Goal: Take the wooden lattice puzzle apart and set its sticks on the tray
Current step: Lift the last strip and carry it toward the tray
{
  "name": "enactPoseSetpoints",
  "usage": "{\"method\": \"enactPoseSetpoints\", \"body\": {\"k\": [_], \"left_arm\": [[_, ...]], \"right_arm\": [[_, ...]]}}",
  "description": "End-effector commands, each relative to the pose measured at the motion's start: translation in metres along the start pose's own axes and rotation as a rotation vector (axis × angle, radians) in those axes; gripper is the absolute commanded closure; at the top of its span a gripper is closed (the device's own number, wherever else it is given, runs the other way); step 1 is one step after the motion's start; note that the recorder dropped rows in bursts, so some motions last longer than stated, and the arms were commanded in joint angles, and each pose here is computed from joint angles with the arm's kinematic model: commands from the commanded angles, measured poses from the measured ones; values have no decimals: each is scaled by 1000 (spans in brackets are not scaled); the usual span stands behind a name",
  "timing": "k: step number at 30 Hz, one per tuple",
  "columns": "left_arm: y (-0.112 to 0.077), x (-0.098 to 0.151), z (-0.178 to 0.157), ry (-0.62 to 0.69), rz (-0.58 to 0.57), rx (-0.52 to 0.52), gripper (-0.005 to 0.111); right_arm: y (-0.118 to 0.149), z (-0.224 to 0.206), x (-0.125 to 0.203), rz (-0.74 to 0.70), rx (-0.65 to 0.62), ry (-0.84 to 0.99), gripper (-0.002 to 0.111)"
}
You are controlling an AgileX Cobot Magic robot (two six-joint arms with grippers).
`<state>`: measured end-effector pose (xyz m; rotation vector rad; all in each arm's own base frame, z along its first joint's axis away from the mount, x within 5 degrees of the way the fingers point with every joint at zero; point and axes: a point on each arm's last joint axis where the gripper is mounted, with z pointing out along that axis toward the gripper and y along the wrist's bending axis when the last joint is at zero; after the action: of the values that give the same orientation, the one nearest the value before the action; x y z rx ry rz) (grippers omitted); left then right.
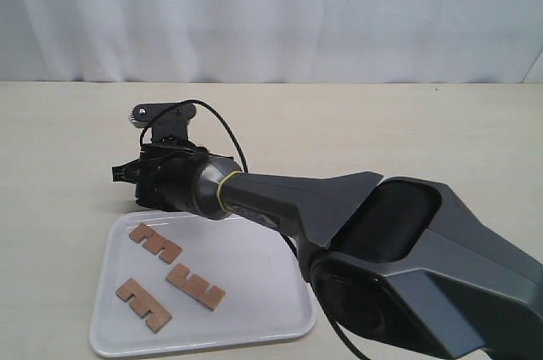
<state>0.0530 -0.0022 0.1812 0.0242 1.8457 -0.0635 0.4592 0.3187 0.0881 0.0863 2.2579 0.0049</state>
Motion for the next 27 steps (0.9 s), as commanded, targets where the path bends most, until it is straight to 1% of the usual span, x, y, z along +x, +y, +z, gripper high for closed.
{"method": "enactPoseSetpoints", "body": {"k": [1,4,6,7,16,24,25,27], "left_arm": [[0,0,0,-8,3,-1,107],[0,0,0,-8,3,-1,107],[0,0,0,-8,3,-1,107],[0,0,0,-8,3,-1,107],[0,0,0,-8,3,-1,107],[0,0,0,-8,3,-1,107],[0,0,0,-8,3,-1,107],[0,0,0,-8,3,-1,107]], "right_arm": [[-8,3,1,14,60,8,83],[-11,2,1,18,94,13,95],[-12,2,1,15,106,12,100],[-12,2,1,13,107,11,100],[-11,-7,-11,1,117,-27,100],[-11,-21,-31,2,106,-87,100],[-11,-21,-31,10,108,-88,98],[-13,-18,-29,43,111,-85,89]]}}
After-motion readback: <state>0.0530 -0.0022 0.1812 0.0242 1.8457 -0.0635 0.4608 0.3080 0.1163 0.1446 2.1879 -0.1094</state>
